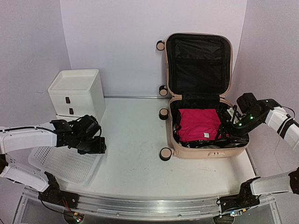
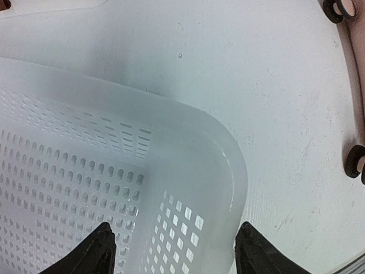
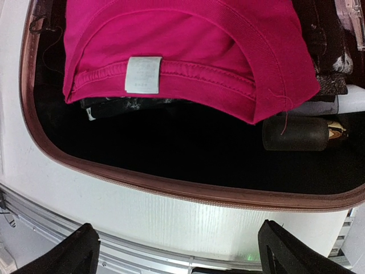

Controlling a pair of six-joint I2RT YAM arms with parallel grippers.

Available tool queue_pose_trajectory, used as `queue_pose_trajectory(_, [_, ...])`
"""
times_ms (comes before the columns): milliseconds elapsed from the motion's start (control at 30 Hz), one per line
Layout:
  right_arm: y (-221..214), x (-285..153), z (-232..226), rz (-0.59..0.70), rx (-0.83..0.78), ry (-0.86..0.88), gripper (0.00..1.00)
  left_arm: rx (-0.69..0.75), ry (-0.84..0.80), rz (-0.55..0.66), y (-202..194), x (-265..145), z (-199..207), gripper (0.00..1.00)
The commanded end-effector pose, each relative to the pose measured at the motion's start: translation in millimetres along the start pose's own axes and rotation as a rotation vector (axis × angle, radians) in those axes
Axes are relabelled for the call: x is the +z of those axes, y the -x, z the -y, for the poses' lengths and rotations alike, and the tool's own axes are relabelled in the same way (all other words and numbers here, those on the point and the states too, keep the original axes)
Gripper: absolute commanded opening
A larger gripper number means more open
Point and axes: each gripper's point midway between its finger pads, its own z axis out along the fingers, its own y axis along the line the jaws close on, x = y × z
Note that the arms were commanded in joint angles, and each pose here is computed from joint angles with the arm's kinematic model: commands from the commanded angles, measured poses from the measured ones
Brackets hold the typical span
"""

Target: Open, take out, and arrange the luggage

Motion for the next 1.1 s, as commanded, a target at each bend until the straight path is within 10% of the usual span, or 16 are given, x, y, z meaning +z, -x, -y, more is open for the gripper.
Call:
queue_pose_trajectory(0, [21.6,-12.8,-3.4,0.085,-0.036,-0.010,0.98,-0.027,-0.056,-0.019,9.9,7.3,26.7,0.68])
queue_pose_trajectory(600, [10.4,-19.5,2.0,0.103,-0.039,-0.030,0.98,0.012,-0.421,-0.041,74.9,73.6,190.0,0.48])
queue_pose_trajectory(900, [46.3,-8.6,-43.2,0.079,0.003,0.196,0.95,0.052,-0.556,-0.016,102.1,68.6,235.9,0.66])
queue_pose_trajectory(1067, [104.9,3.5,-93.6,0.111,0.031,0.416,0.71,0.141,-0.579,0.051,106.2,37.4,226.2,0.73])
